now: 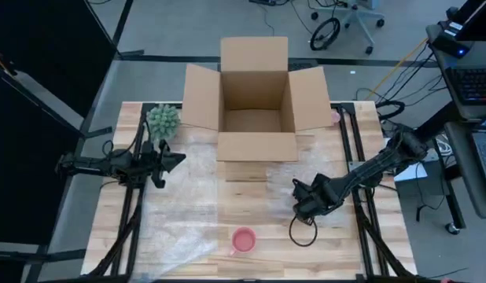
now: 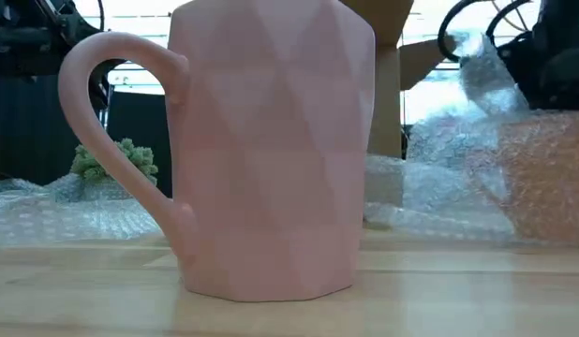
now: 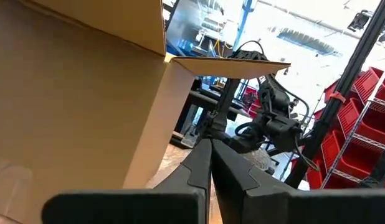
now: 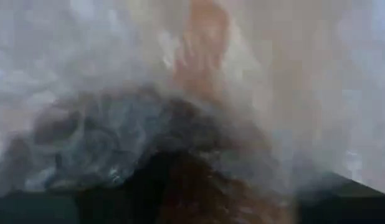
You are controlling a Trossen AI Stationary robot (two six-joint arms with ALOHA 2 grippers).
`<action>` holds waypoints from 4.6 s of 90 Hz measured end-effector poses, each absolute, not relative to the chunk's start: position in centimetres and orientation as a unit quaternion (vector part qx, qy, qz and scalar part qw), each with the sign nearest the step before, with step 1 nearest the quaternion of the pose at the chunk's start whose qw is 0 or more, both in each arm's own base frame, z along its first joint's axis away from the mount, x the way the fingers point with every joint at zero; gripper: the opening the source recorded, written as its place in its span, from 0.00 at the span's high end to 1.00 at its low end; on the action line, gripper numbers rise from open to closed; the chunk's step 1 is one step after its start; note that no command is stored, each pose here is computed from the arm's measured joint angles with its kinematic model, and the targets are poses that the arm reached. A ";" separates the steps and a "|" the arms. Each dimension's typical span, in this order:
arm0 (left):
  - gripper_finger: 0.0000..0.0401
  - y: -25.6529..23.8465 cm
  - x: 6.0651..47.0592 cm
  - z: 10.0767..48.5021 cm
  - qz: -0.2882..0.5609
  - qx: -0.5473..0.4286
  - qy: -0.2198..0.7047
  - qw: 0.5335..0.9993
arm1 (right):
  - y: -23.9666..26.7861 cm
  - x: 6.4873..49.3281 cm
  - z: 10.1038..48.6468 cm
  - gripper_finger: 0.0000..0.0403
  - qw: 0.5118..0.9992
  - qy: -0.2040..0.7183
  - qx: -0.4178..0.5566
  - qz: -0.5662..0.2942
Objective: Wrap mug
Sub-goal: Wrap the yellow mug with bubble wrap
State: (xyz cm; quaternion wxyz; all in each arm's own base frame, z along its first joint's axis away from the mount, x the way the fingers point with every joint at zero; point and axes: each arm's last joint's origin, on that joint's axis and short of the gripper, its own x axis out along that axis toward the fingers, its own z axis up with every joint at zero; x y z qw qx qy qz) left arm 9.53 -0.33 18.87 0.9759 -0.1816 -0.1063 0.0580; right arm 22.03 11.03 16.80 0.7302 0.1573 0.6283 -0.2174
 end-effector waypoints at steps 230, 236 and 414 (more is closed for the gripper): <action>1.00 -1.3 10.4 21.0 -0.047 -0.182 -0.098 0.977 | 16.2 24.4 17.6 0.48 0.743 0.578 0.287 -0.179; 1.00 -1.6 10.8 21.4 -0.046 -0.162 -0.082 0.982 | 16.1 24.4 17.7 0.48 0.750 0.569 0.282 -0.185; 1.00 -16.5 46.0 15.8 -0.109 -0.113 0.132 0.979 | 16.5 24.9 18.2 0.48 0.799 0.573 0.166 -0.075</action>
